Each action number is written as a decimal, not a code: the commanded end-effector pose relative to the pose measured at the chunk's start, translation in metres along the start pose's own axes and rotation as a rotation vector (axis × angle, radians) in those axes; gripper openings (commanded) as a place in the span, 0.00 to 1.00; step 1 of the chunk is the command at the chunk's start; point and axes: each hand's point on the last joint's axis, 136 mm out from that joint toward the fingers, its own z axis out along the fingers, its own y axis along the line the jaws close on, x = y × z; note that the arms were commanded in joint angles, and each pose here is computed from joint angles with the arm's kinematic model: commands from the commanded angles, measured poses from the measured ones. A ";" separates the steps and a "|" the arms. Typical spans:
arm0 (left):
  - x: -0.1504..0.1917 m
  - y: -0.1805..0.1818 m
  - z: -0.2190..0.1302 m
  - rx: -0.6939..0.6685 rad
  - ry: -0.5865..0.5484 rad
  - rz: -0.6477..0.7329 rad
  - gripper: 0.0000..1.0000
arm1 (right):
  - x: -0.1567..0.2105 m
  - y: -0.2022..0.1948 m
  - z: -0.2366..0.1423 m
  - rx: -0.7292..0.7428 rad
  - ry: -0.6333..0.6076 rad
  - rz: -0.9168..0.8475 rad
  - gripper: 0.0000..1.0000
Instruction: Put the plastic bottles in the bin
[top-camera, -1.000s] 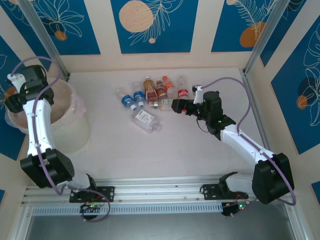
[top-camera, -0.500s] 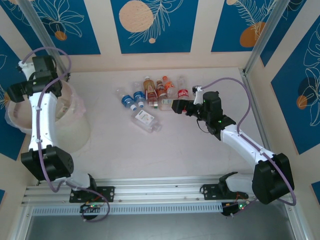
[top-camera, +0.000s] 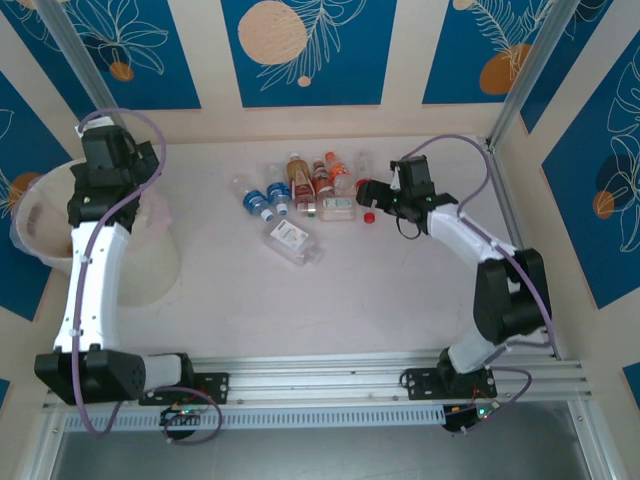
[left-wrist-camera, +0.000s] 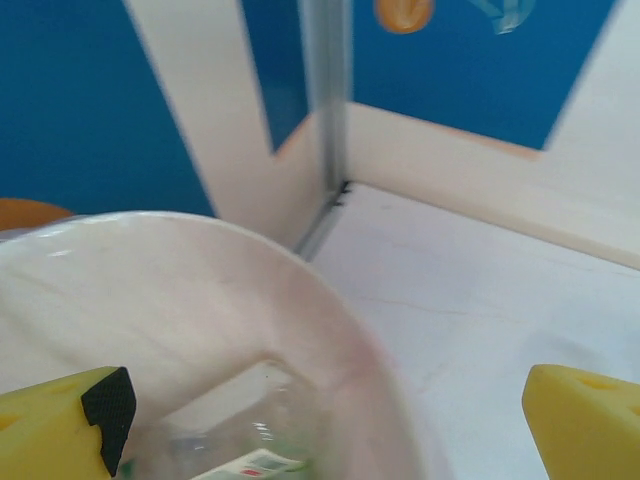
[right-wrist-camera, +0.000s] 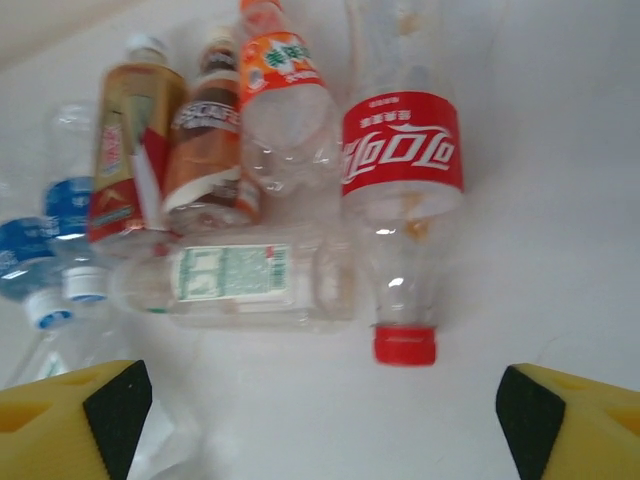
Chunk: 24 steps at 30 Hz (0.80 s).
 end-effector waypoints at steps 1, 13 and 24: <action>-0.014 -0.036 -0.023 0.255 -0.067 -0.071 1.00 | 0.010 -0.021 0.015 0.122 0.127 -0.038 0.78; 0.029 -0.100 -0.089 0.804 0.004 -0.307 1.00 | -0.019 -0.035 0.088 0.228 0.256 -0.047 0.86; 0.047 -0.097 -0.082 0.774 0.049 -0.302 1.00 | -0.014 -0.051 0.129 0.276 0.339 -0.049 0.84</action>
